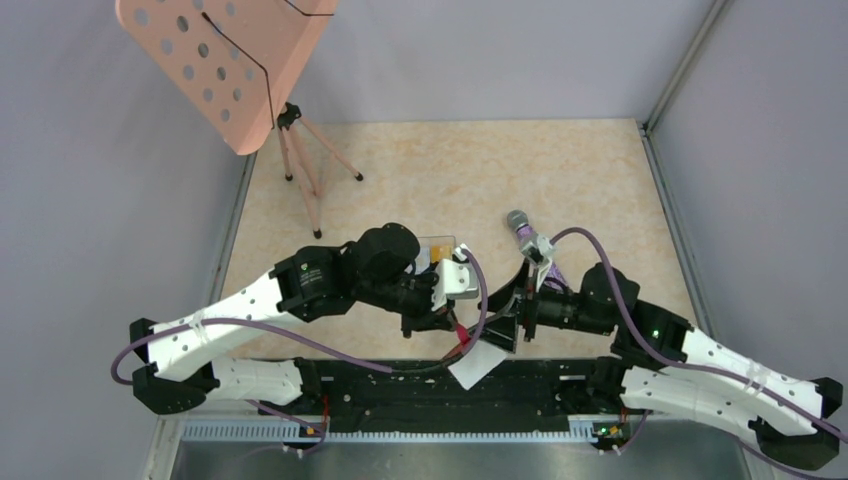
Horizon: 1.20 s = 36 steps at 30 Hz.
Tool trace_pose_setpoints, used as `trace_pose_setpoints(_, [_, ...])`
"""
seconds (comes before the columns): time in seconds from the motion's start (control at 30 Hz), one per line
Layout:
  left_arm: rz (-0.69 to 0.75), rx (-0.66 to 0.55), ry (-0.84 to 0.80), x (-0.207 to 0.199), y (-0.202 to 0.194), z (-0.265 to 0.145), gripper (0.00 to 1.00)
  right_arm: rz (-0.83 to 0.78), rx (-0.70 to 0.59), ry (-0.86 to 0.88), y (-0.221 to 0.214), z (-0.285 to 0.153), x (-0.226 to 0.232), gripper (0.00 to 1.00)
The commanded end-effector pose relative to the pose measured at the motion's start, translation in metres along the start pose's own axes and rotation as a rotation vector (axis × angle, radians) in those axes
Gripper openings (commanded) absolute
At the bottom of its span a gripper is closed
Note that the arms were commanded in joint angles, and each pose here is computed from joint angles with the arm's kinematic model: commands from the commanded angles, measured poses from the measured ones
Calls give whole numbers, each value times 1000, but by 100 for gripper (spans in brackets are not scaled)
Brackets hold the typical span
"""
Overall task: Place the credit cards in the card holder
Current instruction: Open the card holder.
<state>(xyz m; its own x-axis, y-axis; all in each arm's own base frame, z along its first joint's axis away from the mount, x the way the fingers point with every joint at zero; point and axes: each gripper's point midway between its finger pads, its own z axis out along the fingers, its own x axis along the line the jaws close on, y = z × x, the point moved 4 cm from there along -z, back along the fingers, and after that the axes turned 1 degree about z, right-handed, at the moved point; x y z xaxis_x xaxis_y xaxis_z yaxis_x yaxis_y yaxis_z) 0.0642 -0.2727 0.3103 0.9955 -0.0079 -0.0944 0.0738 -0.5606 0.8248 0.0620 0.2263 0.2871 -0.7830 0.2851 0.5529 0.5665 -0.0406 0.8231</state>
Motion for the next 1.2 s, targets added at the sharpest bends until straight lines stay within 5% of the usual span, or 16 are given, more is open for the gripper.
trace_pose_setpoints(0.0, [44,-88,-17,-2,16,-3,0,-34,-7,92,9,6,17,76])
trace_pose_setpoints(0.33, [26,-108,152,15,16,-17,0,58,106,225,-22,17,22,71])
trace_pose_setpoints(0.87, [-86,-81,182,23,15,-4,0,133,91,33,-40,22,-12,59])
trace_pose_setpoints(1.07, [-107,-98,174,23,17,-3,0,149,71,-40,-41,26,-24,39])
trace_pose_setpoints(1.17, [-135,-114,176,24,17,-1,0,159,84,-84,-42,29,-29,9])
